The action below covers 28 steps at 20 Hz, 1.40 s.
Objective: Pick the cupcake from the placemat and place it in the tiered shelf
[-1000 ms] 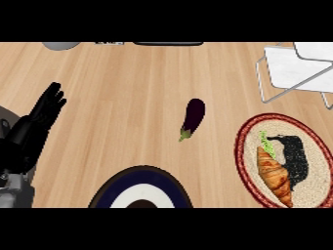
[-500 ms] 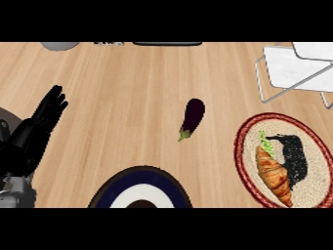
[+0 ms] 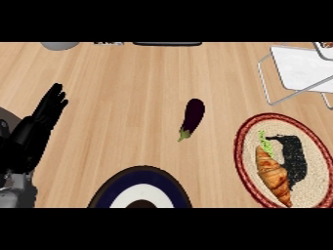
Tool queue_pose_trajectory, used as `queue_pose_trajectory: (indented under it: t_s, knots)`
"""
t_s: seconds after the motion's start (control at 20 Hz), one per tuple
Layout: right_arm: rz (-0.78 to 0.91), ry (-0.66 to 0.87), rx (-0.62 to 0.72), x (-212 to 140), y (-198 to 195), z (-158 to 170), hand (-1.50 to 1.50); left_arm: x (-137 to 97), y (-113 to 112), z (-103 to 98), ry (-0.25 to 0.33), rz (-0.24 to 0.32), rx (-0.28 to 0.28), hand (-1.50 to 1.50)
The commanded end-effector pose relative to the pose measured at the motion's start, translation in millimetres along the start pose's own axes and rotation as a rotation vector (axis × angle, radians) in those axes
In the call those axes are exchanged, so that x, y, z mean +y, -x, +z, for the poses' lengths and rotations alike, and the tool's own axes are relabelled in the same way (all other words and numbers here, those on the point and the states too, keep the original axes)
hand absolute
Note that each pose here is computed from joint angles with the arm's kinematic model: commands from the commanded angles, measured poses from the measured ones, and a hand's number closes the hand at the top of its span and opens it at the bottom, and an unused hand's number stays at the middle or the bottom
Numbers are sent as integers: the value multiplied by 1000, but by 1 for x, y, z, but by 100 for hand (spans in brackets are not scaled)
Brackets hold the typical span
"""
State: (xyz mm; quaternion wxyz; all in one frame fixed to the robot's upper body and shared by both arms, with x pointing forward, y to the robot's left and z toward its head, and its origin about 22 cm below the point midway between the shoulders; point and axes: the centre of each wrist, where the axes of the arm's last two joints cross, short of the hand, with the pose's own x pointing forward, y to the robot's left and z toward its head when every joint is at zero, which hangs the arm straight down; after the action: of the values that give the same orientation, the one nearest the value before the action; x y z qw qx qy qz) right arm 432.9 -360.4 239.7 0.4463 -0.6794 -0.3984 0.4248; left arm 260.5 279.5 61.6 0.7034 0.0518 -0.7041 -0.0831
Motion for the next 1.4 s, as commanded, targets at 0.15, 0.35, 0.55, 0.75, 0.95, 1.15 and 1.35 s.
queue_pose_trajectory:
  t_s: [0.15,0.35,0.55,0.75,0.95,1.15,1.35]
  knots:
    - [-141,101,123,-38,6,-11,-150,-7,-8,-3,-6,12,-5,0]
    - [-409,199,141,-75,9,-13,-150,-10,6,8,14,-6,5,0]
    - [-541,288,192,-113,6,-13,-150,-14,-3,0,-4,0,-25,0]
    - [-733,320,288,-154,42,-5,-150,3,-1,5,-7,2,7,0]
    - [-986,335,433,-176,116,10,-150,10,5,7,-24,7,26,0]
    - [-1123,269,520,-177,159,27,-150,6,13,21,-20,6,15,0]
    - [-1183,264,501,-172,229,61,-150,2,5,16,-41,-3,17,0]
